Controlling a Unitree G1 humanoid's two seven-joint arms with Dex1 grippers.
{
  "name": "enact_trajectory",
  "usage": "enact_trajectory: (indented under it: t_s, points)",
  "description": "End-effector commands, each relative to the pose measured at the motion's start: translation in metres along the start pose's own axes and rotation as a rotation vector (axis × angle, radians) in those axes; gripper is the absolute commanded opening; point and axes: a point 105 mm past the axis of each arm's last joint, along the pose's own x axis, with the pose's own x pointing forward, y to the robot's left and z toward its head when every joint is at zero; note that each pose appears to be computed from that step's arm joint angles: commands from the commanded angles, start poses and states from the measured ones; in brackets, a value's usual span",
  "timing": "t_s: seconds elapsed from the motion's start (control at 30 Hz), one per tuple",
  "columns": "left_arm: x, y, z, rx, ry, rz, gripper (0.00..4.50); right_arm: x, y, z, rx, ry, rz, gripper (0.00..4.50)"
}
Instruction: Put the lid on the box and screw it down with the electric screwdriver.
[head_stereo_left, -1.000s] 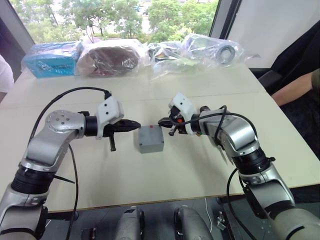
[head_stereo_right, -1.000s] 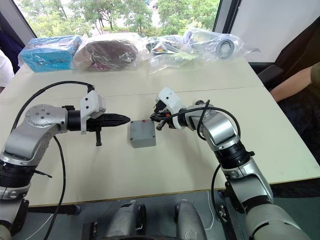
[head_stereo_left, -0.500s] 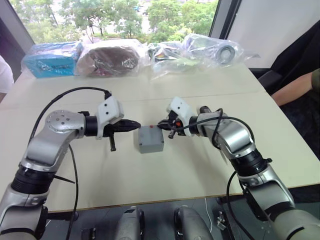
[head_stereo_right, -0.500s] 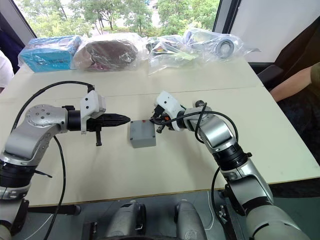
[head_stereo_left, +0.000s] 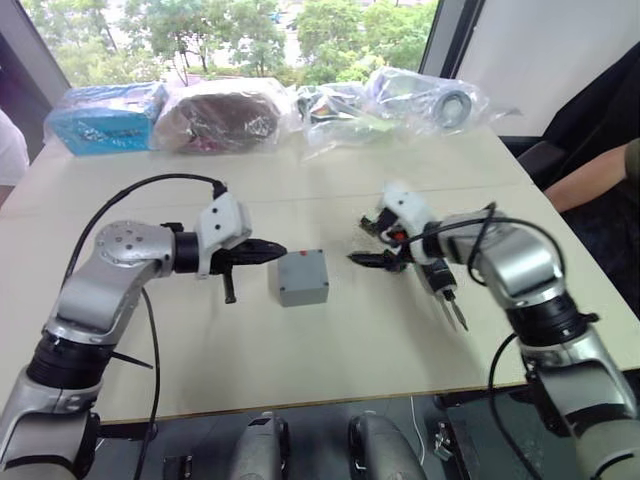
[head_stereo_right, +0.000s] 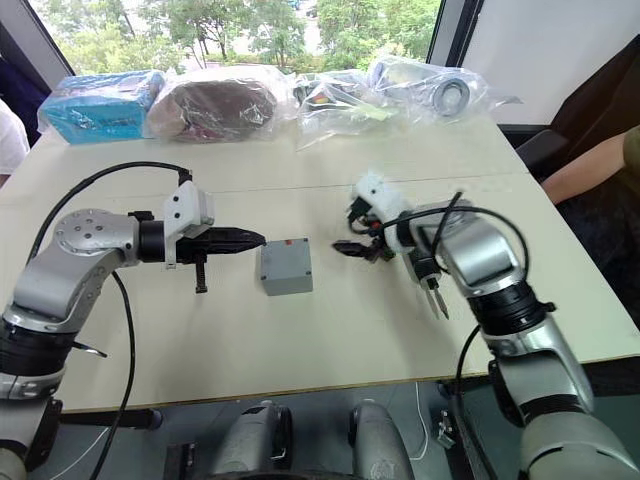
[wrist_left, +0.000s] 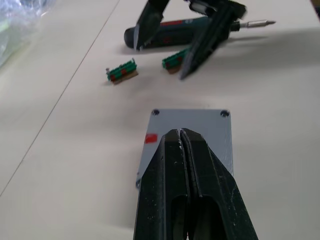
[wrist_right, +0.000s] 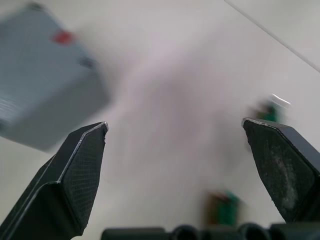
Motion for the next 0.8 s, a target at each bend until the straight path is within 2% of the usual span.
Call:
enact_trajectory:
  t_s: [0.03,0.2,0.27,0.6,0.8]
  points:
    - [0.003,-0.002,0.022,0.073,-0.064,-0.041,0.00,-0.036,-0.022,0.007,0.011,0.082,-0.090,4.47]
    - [0.011,-0.006,0.031,0.088,-0.105,-0.071,0.00,-0.055,-0.042,-0.021,0.130,0.281,-0.163,4.47]
    - [0.013,-0.007,0.033,0.091,-0.116,-0.076,0.00,-0.055,-0.043,-0.030,0.200,0.350,-0.149,4.47]
    - [0.018,-0.018,0.032,0.090,-0.145,-0.099,0.00,-0.030,-0.049,-0.064,0.444,0.553,-0.123,4.47]
    - [0.020,-0.020,0.033,0.093,-0.154,-0.093,0.00,-0.019,-0.051,-0.080,0.400,0.629,-0.122,4.47]
